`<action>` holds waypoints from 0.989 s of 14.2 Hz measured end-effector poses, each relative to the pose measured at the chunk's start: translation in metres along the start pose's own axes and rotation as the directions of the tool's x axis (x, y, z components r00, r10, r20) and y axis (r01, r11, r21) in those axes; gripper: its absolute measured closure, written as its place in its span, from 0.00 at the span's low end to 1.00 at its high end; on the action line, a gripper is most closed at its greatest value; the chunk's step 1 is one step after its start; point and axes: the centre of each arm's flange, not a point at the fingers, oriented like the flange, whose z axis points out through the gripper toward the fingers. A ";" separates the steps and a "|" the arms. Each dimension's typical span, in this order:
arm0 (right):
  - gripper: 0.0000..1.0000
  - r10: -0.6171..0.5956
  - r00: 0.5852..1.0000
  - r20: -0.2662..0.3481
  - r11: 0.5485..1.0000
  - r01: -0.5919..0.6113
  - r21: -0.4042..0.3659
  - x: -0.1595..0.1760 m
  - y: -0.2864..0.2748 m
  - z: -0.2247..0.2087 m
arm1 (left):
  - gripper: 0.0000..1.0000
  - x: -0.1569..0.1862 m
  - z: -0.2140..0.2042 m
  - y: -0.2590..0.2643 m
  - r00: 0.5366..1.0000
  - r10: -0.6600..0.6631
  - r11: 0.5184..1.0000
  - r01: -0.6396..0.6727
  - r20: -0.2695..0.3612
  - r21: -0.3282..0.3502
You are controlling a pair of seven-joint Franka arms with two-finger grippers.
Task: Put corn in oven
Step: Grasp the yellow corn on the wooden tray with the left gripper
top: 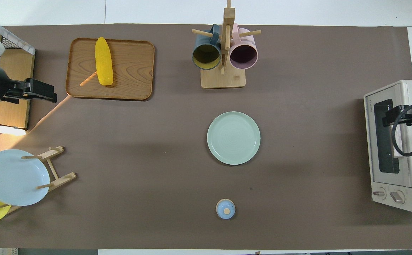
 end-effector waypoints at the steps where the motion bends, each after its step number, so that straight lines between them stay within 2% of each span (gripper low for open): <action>1: 0.97 0.020 1.000 -0.005 1.000 -0.020 -0.002 -0.004 0.009 0.013 | 0.00 0.024 0.027 0.002 1.000 0.002 1.000 -0.002 -0.003 0.000; 4: 0.99 0.070 0.998 0.001 0.998 -0.070 -0.002 -0.009 0.012 0.030 | 0.00 0.081 0.114 0.007 1.000 0.009 1.000 -0.009 -0.021 0.000; 6: 0.99 0.073 0.997 0.000 0.997 -0.073 -0.016 -0.009 0.013 0.032 | 0.00 0.106 0.156 0.008 0.998 0.010 1.000 -0.010 -0.063 0.000; 8: 0.99 0.067 0.998 -0.012 0.997 -0.067 -0.040 -0.008 0.014 0.034 | 0.00 0.117 0.176 0.005 0.996 0.005 1.000 -0.004 -0.094 0.001; 12: 0.99 0.088 0.996 -0.005 0.995 -0.088 -0.045 -0.009 0.025 0.042 | 0.00 0.124 0.207 0.004 0.994 0.013 1.000 -0.013 -0.108 0.003; 13: 0.99 0.090 0.996 -0.003 0.995 -0.090 -0.045 -0.009 0.026 0.043 | 0.11 0.123 0.210 0.004 0.995 0.021 1.000 -0.021 -0.102 0.003; 14: 0.99 0.092 0.996 0.001 0.995 -0.092 -0.045 -0.010 0.027 0.044 | 0.26 0.123 0.210 0.005 0.995 0.027 1.000 -0.027 -0.098 0.003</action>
